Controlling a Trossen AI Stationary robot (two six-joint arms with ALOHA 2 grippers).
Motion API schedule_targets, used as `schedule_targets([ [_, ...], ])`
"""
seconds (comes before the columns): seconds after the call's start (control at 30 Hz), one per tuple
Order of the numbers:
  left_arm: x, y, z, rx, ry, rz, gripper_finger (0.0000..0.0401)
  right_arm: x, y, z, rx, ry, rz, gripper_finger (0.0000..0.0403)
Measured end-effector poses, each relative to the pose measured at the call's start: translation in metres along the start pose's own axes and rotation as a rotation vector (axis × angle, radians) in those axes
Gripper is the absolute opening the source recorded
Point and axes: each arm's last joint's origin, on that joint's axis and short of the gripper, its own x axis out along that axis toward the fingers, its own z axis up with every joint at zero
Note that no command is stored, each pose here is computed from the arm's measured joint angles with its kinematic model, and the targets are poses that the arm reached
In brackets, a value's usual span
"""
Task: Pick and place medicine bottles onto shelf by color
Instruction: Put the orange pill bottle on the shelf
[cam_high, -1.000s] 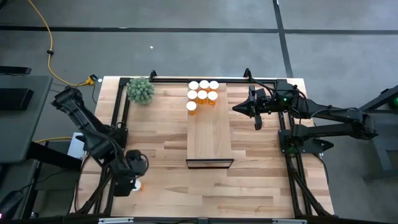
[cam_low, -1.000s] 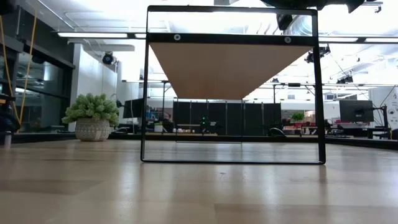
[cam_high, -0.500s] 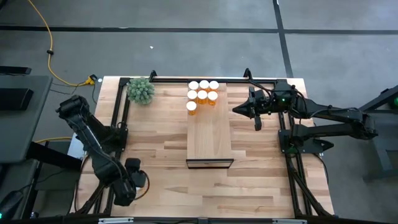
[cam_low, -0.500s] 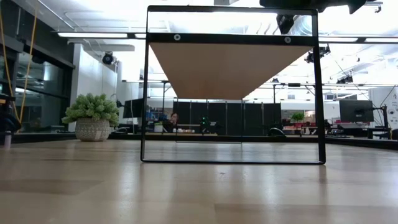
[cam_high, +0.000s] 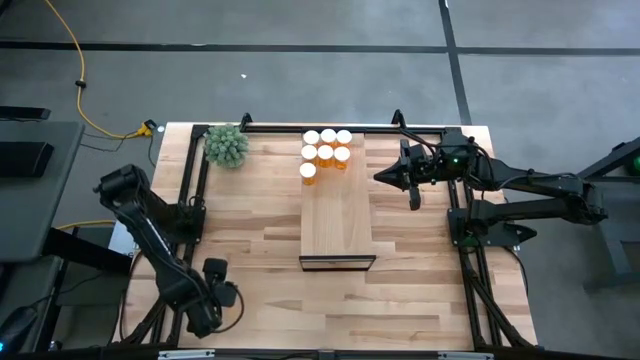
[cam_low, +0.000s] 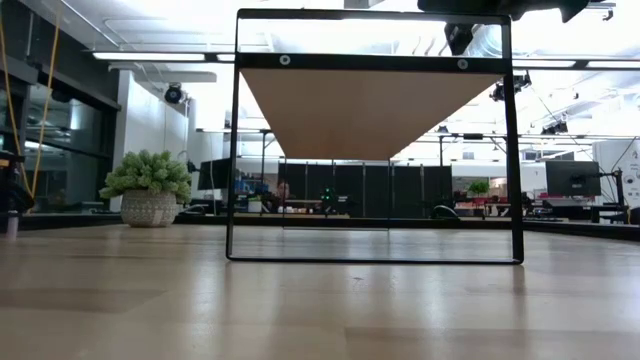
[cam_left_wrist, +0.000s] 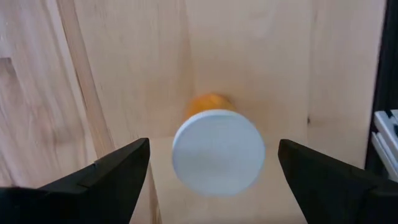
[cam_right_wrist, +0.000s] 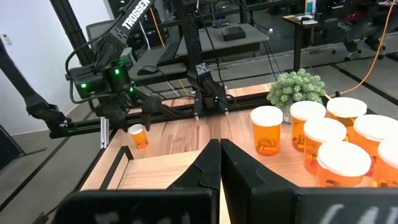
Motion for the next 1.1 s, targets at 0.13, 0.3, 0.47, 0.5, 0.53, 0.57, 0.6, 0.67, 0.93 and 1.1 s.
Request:
schedule_targets([
  [0.13, 0.005, 0.000, -0.001, 0.002, 0.019, 0.003, 0.0346, 0.000, 0.000, 0.000, 0.000, 0.000, 0.000, 0.0000],
  [0.3, 0.012, 0.002, -0.005, 0.005, 0.038, 0.006, 0.0344, 0.000, 0.000, 0.000, 0.001, 0.001, 0.000, 0.0000],
  [0.47, 0.015, 0.001, -0.006, 0.009, 0.023, -0.010, 0.0322, 0.000, 0.000, -0.001, 0.017, 0.009, -0.001, 0.0000],
  [0.5, 0.015, 0.001, -0.005, 0.009, 0.014, -0.009, 0.0317, 0.000, 0.000, -0.001, 0.021, 0.011, -0.001, 0.0000],
  [0.53, 0.015, 0.001, -0.005, 0.008, 0.010, -0.008, 0.0313, 0.000, 0.000, -0.001, 0.022, 0.014, -0.002, 0.0000],
  [0.57, 0.015, 0.001, -0.005, 0.009, 0.007, -0.005, 0.0309, 0.000, 0.000, -0.002, 0.023, 0.018, -0.002, 0.0000],
  [0.6, 0.015, 0.001, -0.005, 0.009, 0.005, -0.003, 0.0306, 0.000, 0.000, -0.002, 0.024, 0.021, -0.002, 0.0000],
  [0.67, 0.015, 0.001, -0.005, 0.009, -0.001, 0.002, 0.0301, 0.000, 0.000, -0.002, 0.024, 0.022, -0.002, 0.0000],
  [0.93, 0.015, 0.001, -0.005, 0.032, 0.000, 0.008, 0.0268, 0.000, 0.000, -0.002, 0.024, 0.021, -0.002, 0.0000],
  [1.1, 0.015, 0.002, -0.006, 0.053, 0.004, 0.013, 0.0235, 0.000, 0.000, -0.002, 0.024, 0.021, -0.002, 0.0000],
])
